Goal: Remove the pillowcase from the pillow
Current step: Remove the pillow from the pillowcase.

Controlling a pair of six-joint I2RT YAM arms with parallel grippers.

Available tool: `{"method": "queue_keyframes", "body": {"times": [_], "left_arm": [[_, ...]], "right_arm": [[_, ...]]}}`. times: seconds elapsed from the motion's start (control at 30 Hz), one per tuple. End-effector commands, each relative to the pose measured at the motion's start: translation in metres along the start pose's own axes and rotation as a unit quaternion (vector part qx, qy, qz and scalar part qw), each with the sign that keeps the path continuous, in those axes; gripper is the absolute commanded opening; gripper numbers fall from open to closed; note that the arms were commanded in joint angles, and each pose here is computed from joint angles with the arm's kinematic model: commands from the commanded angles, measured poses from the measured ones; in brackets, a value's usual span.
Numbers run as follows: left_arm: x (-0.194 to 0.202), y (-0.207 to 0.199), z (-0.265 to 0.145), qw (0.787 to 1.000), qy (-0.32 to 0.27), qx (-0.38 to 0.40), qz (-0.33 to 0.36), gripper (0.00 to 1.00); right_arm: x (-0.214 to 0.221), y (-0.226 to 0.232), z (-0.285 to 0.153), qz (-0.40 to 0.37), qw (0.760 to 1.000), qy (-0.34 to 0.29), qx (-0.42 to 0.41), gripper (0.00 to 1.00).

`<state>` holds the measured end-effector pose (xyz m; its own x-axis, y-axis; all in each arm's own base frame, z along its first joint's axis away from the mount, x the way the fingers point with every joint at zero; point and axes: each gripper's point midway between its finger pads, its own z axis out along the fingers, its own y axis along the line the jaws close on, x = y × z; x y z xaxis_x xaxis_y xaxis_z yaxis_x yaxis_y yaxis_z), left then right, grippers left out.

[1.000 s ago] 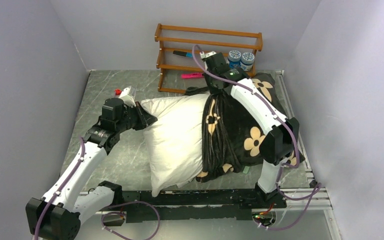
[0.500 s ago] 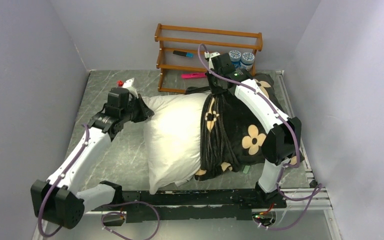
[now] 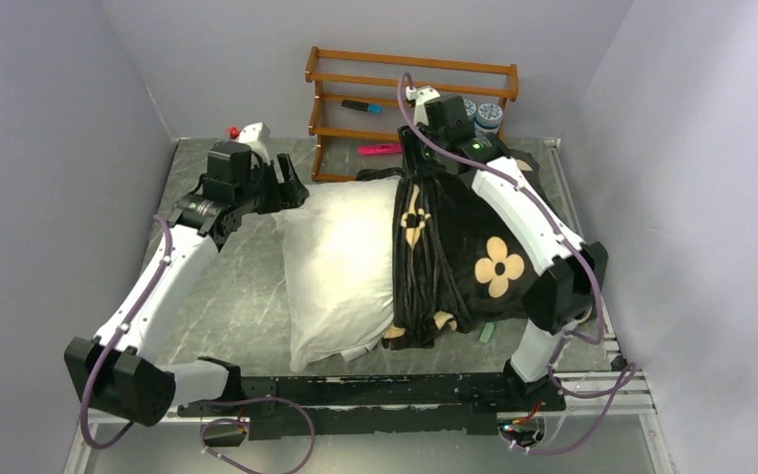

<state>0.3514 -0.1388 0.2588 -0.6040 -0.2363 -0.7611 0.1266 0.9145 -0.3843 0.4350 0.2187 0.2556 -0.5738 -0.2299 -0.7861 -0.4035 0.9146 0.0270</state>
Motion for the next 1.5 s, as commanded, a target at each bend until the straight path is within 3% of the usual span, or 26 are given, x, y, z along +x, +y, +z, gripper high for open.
{"method": "queue_keyframes", "body": {"times": [0.0, 0.17, 0.27, 0.53, 0.77, 0.93, 1.07, 1.1, 1.2, 1.23, 1.47], "left_arm": [[-0.007, -0.015, -0.038, 0.999, -0.016, 0.032, 0.003, 0.82], [0.041, -0.031, -0.05, 0.993, 0.044, 0.106, -0.027, 0.9], [0.064, -0.034, -0.058, 0.988, 0.065, 0.129, -0.049, 0.93], [0.089, -0.035, -0.078, 0.983, 0.065, 0.156, -0.07, 0.96], [0.109, -0.052, -0.059, 0.963, 0.086, 0.224, -0.12, 0.95], [0.122, -0.073, -0.04, 0.957, 0.1, 0.249, -0.112, 0.92], [0.129, -0.097, -0.025, 0.954, 0.111, 0.262, -0.096, 0.68], [0.127, -0.1, -0.022, 0.954, 0.11, 0.263, -0.095, 0.57], [0.112, -0.1, -0.016, 0.962, 0.088, 0.245, -0.079, 0.12], [0.108, -0.096, -0.015, 0.967, 0.084, 0.231, -0.073, 0.06], [0.046, -0.057, -0.02, 0.996, 0.009, 0.087, -0.029, 0.05]], "right_arm": [[-0.055, 0.013, -0.067, 0.007, 0.991, -0.124, -0.041, 0.55], [-0.051, 0.022, -0.095, 0.014, 0.985, -0.154, -0.07, 0.85], [-0.039, 0.024, -0.103, 0.016, 0.985, -0.152, -0.077, 0.94], [-0.007, 0.025, -0.122, 0.023, 0.985, -0.15, -0.086, 0.98], [0.016, 0.033, -0.125, 0.03, 0.984, -0.14, -0.11, 1.0], [0.026, 0.033, -0.126, 0.032, 0.984, -0.137, -0.113, 1.0], [0.031, 0.034, -0.124, 0.032, 0.985, -0.13, -0.114, 1.0], [0.032, 0.034, -0.124, 0.03, 0.985, -0.127, -0.116, 1.0], [0.036, 0.035, -0.124, 0.022, 0.987, -0.114, -0.113, 0.99], [0.038, 0.035, -0.125, 0.018, 0.988, -0.11, -0.111, 0.99], [0.04, 0.062, -0.138, -0.005, 0.991, -0.088, -0.105, 0.96]]}}
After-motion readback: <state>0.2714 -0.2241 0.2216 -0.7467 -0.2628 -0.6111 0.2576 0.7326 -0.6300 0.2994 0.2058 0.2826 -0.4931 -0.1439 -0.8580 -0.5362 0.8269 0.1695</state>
